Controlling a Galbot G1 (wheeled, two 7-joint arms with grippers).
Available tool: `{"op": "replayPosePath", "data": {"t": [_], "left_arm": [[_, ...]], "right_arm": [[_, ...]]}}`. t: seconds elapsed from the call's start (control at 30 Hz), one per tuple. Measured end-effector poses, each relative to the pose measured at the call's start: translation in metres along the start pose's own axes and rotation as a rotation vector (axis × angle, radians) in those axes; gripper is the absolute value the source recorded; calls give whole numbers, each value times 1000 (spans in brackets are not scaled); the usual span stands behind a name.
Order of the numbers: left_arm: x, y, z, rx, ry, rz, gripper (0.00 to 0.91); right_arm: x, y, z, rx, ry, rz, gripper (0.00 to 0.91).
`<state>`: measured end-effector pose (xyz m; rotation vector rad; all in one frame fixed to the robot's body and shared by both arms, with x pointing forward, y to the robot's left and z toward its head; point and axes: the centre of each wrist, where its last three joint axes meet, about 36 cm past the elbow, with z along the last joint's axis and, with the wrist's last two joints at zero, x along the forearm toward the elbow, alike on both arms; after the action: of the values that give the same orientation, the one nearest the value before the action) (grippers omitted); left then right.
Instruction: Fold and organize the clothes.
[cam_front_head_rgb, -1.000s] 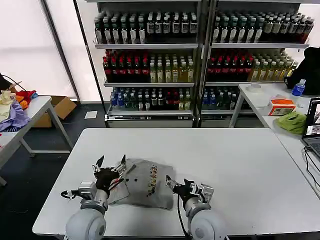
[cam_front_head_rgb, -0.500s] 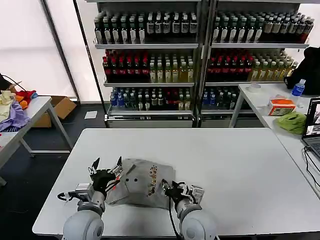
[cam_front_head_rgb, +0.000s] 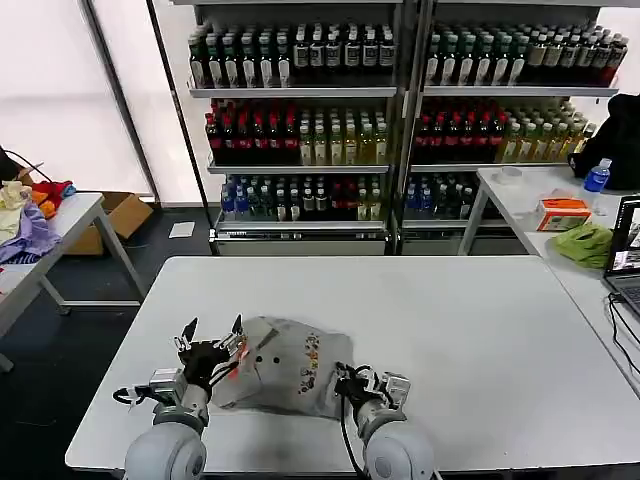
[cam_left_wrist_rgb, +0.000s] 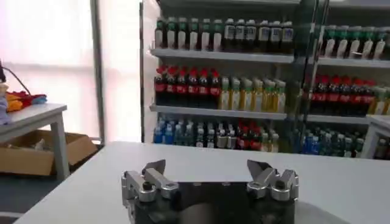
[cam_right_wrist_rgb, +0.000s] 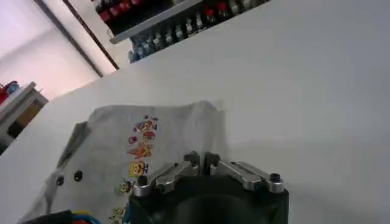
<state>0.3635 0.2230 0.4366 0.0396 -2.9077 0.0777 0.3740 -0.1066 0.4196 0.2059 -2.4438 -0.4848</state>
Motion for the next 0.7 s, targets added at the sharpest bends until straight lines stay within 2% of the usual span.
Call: {"op": "replayPosePath", "data": {"t": [0.33,0.6,0.67,0.7], "left_arm": [[-1,-1,0,9,-2,-6,907],[4,2,-1,17,-7,-22,907],[5,1,-2,21,-8,-21,907],[6,0,-2,23,-10,-19,907]], "right_arm": [[10,-20,-21,55,-46,22,0],[8,-59,-40,146,-71,87,0],[5,-69,-44,167,-75,107,252],[3,-73,-46,177,-77,117,907]]}}
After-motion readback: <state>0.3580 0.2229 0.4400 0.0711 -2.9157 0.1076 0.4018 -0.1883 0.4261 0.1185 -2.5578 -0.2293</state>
